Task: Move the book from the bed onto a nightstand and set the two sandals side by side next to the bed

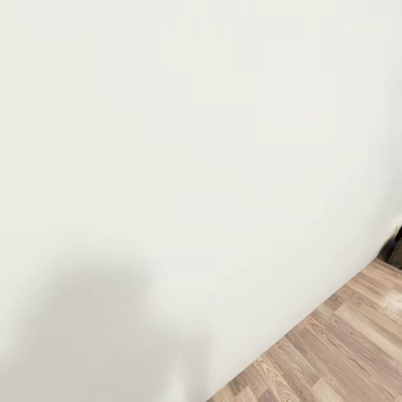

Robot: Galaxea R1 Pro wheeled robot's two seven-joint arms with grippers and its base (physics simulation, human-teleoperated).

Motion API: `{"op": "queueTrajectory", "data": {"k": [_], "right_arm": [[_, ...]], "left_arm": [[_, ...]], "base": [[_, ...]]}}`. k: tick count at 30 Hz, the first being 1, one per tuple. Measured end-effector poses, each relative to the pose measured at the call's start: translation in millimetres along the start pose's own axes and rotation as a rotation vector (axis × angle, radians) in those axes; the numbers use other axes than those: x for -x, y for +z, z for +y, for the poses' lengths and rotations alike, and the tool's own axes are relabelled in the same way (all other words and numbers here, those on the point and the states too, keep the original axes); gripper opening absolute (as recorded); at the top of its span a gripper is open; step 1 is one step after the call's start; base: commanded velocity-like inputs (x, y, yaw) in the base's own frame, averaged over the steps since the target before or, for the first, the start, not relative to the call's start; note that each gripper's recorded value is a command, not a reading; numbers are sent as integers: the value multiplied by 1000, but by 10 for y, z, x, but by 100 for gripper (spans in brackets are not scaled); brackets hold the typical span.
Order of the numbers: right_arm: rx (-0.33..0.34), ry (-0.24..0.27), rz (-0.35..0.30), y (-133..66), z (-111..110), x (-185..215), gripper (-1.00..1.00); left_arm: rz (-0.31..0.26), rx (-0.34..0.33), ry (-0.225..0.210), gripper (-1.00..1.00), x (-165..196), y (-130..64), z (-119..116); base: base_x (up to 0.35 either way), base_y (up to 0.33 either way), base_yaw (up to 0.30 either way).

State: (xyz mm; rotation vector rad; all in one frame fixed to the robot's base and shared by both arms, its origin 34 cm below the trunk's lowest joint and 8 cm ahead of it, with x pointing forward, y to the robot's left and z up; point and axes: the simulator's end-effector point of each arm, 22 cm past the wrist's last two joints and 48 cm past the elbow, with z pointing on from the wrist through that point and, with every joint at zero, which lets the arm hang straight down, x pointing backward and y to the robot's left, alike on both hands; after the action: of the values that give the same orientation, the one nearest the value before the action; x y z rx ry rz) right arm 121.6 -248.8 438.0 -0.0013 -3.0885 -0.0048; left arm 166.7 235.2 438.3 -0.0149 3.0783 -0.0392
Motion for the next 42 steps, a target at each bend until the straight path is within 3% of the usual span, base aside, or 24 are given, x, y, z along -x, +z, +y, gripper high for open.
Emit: {"op": "queueTrajectory", "data": {"k": [42], "right_arm": [[-3, 0, -1, 0, -24, 3, 100]], "left_arm": [[-3, 0, -1, 100, 11, 0, 1]], "base": [[0, 0, -300]]}}
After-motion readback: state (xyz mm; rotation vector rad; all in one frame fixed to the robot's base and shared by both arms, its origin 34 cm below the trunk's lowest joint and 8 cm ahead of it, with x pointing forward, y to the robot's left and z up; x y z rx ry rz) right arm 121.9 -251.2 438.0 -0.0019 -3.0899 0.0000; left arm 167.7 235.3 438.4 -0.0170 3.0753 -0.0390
